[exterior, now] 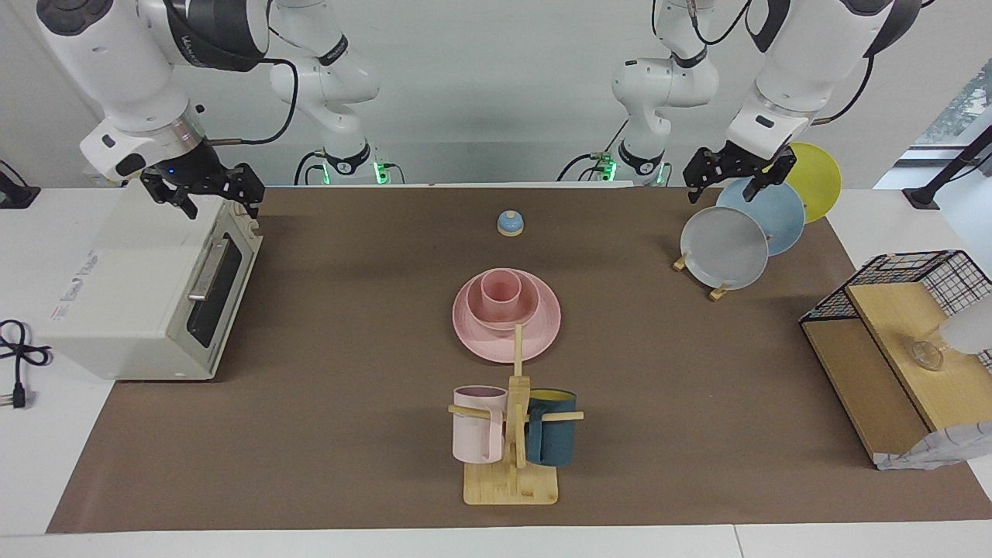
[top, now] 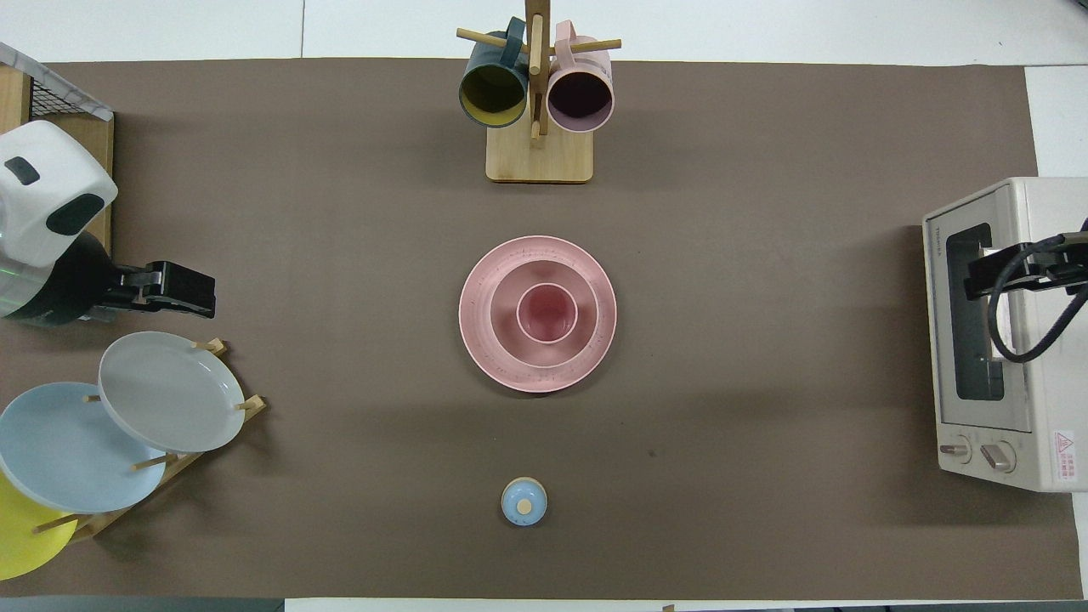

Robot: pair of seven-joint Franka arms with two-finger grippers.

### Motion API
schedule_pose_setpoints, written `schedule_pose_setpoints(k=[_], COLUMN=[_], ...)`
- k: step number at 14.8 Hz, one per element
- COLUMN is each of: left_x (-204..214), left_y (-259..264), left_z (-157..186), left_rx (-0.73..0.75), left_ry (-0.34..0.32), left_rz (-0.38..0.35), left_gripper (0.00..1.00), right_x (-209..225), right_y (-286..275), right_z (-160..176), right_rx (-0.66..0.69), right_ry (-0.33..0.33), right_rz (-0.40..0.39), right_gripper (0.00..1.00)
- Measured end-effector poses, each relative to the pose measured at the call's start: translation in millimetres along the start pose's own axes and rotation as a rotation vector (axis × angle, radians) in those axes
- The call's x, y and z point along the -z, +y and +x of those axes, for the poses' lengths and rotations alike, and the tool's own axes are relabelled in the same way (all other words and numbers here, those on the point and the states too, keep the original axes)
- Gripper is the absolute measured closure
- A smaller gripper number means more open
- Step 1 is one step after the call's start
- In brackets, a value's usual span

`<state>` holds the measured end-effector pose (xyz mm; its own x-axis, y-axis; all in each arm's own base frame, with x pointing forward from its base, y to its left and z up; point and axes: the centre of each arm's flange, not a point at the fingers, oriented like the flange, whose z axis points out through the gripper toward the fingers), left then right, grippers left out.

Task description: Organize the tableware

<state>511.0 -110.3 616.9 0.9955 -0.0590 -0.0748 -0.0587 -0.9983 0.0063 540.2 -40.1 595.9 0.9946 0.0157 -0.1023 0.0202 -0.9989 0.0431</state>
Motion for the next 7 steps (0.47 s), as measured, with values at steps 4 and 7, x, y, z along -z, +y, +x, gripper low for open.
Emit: schedule_pose_setpoints(k=[4, 7], left_x=[0.8, 0.9], left_y=[-1.5, -1.5], left_z=[0.2, 0.2], left_rx=[-0.009, -0.011], left_ry=[0.002, 0.002], left_rz=[0.000, -0.001], left_gripper=[0.00, 0.00], right_x=[0.0, 0.0], right_y=[0.0, 0.0], right_z=[0.0, 0.0], right_rx=[0.000, 0.000], right_ry=[0.000, 0.000], right_rz=[0.000, 0.000], right_gripper=[0.00, 0.00])
